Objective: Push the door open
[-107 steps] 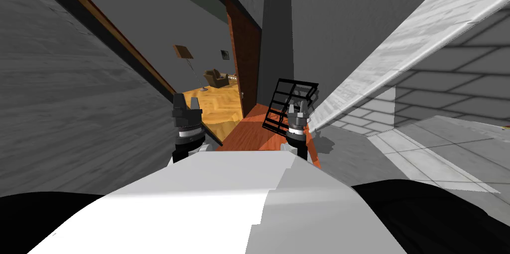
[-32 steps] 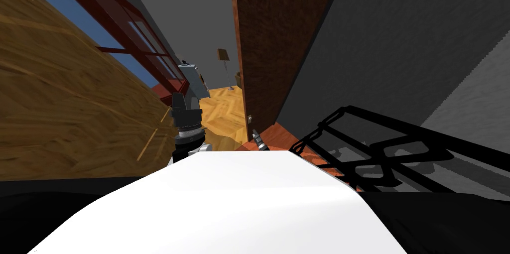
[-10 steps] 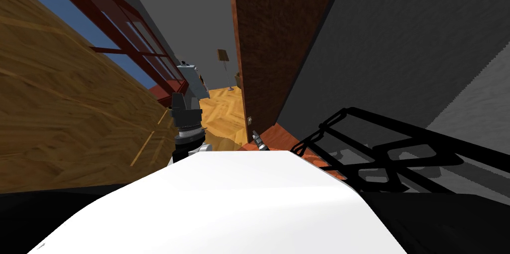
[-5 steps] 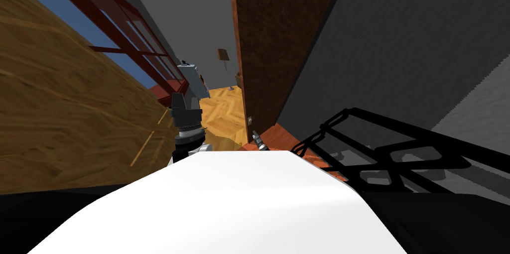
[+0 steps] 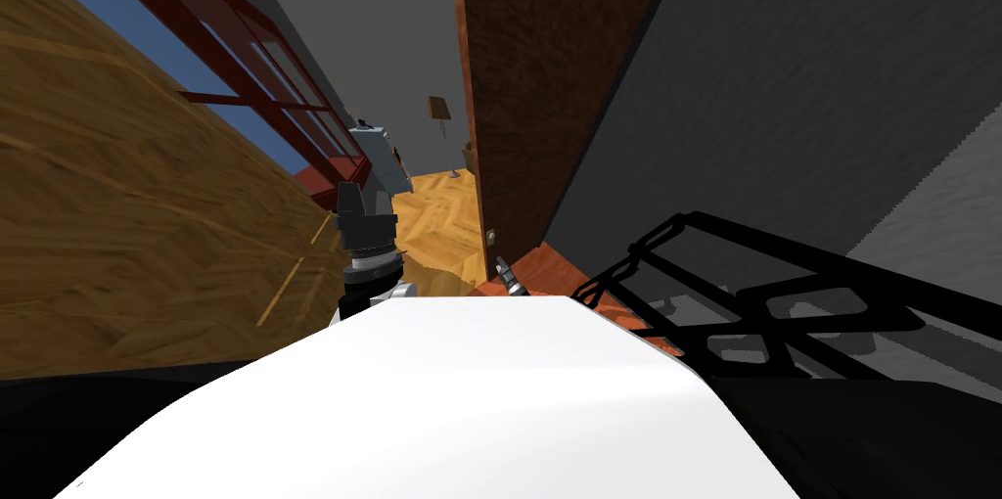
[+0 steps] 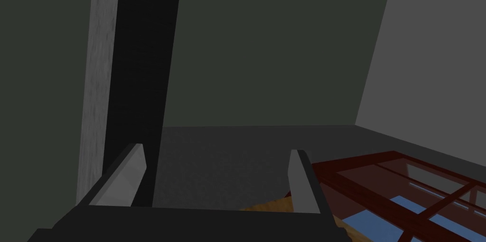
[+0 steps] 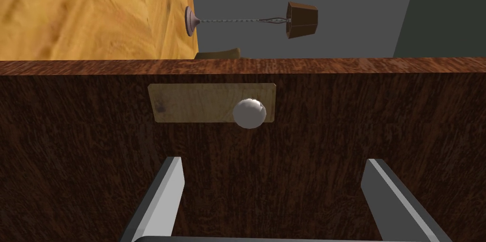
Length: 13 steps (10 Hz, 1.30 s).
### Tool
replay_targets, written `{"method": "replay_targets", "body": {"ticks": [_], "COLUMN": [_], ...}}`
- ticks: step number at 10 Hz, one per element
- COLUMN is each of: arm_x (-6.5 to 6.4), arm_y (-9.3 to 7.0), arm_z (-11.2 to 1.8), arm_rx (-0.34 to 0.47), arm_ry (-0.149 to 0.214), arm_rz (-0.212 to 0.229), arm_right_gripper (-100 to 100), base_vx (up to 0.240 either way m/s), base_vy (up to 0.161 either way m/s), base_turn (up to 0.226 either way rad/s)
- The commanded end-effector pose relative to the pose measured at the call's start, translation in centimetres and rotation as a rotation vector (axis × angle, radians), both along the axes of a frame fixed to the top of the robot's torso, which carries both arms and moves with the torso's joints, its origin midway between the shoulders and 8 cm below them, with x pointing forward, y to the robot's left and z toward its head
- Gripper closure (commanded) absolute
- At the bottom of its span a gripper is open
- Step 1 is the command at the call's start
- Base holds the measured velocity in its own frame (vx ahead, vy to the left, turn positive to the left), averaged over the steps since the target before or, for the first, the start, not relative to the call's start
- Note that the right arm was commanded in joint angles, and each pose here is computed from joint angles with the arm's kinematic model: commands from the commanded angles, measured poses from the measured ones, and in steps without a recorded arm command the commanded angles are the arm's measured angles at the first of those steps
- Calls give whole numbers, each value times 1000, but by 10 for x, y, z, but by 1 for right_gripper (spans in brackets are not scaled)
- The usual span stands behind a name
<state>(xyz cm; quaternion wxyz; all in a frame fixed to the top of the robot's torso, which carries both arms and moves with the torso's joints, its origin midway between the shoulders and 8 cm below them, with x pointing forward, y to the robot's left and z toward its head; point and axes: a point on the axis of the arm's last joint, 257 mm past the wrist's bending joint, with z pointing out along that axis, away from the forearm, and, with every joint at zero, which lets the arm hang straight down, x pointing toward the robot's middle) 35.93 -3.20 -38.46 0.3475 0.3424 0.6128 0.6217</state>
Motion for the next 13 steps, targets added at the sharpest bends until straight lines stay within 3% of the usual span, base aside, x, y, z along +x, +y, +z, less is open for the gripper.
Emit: {"method": "replay_targets", "body": {"ticks": [1, 13], "arm_x": [-2, -3], "arm_y": [0, 0], "arm_z": [-2, -4], "arm_rx": [-2, -5], "arm_ry": [4, 8], "arm_rz": [9, 21], "arm_right_gripper": [-100, -100], "base_vx": [19, 7], "base_vy": [-1, 0], "base_turn": [-61, -7]}}
